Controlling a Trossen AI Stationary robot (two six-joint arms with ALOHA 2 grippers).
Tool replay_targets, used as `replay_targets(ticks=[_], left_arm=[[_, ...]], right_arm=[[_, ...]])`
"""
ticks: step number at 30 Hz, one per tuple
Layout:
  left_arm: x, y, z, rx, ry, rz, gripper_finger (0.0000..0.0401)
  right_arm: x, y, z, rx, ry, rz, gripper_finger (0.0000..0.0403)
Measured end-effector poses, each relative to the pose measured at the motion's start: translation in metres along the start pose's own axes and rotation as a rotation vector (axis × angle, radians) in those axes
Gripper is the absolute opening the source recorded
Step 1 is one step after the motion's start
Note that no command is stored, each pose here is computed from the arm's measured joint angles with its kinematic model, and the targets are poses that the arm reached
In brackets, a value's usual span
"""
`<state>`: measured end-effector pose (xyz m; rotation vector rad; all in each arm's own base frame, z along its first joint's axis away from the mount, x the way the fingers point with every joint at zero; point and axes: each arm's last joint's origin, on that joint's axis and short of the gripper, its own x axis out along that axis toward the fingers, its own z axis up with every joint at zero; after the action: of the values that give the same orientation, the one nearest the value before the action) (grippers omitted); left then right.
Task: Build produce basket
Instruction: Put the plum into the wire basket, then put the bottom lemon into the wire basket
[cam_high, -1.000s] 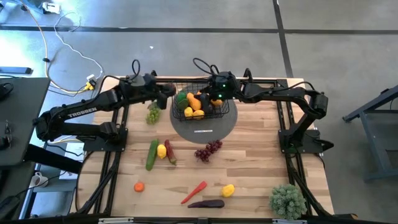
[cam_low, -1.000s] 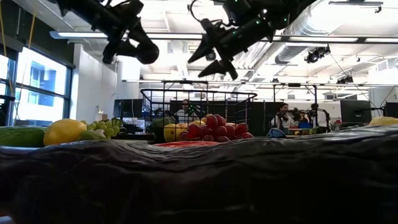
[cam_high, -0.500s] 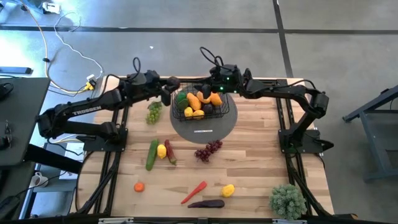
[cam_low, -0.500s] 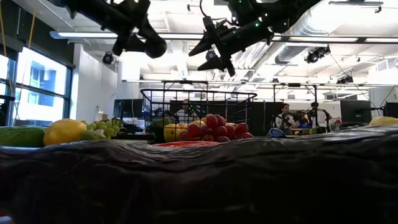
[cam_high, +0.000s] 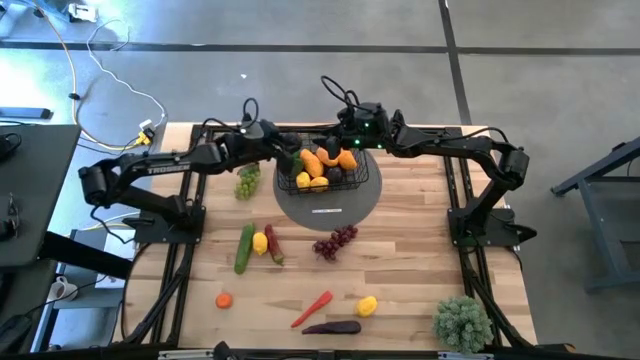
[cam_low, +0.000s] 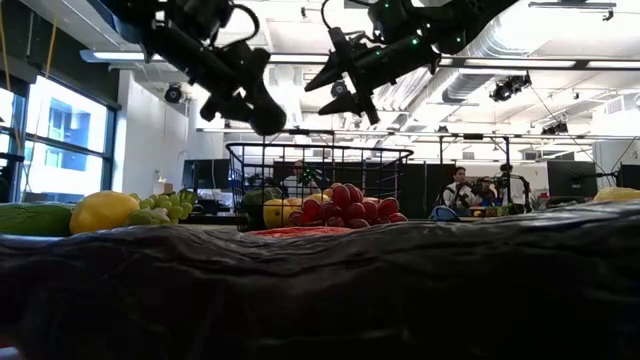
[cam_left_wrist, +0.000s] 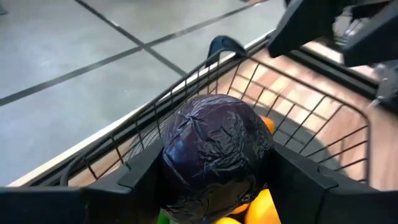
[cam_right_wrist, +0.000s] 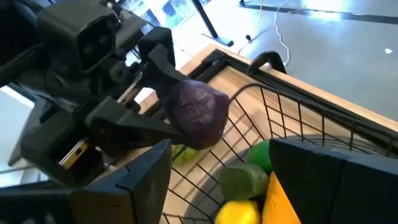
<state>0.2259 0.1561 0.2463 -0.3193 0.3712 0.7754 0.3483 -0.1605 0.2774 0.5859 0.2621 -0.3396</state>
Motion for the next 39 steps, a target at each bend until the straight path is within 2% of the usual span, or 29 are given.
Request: replay_targets(ticks=[8, 18, 31, 35, 39], left_arm=[[0.023, 0.001, -0.014, 0.01, 0.053, 0.042, 0.0231], [0.036, 0.004, -0.023, 0.029, 0.085, 0.059, 0.0235], [0.037, 0.013, -0.021, 0.054, 0.068, 0.149, 0.0302], [0.037, 0.016, -0.018, 0.041, 0.074, 0.16, 0.0309], [0.036, 0.014, -0.006, 0.055, 0.069, 0.161, 0.031]], right_arm=[[0.0, -0.001, -0.001, -0.02, 0.013, -0.007, 0.025], [0.0, -0.001, -0.002, -0.055, 0.022, -0.012, 0.025], [-0.001, -0.003, -0.007, -0.054, 0.07, -0.035, 0.025], [-0.001, -0.003, -0.007, -0.065, 0.072, -0.035, 0.025], [-0.001, -0.004, -0.007, -0.072, 0.072, -0.036, 0.025]])
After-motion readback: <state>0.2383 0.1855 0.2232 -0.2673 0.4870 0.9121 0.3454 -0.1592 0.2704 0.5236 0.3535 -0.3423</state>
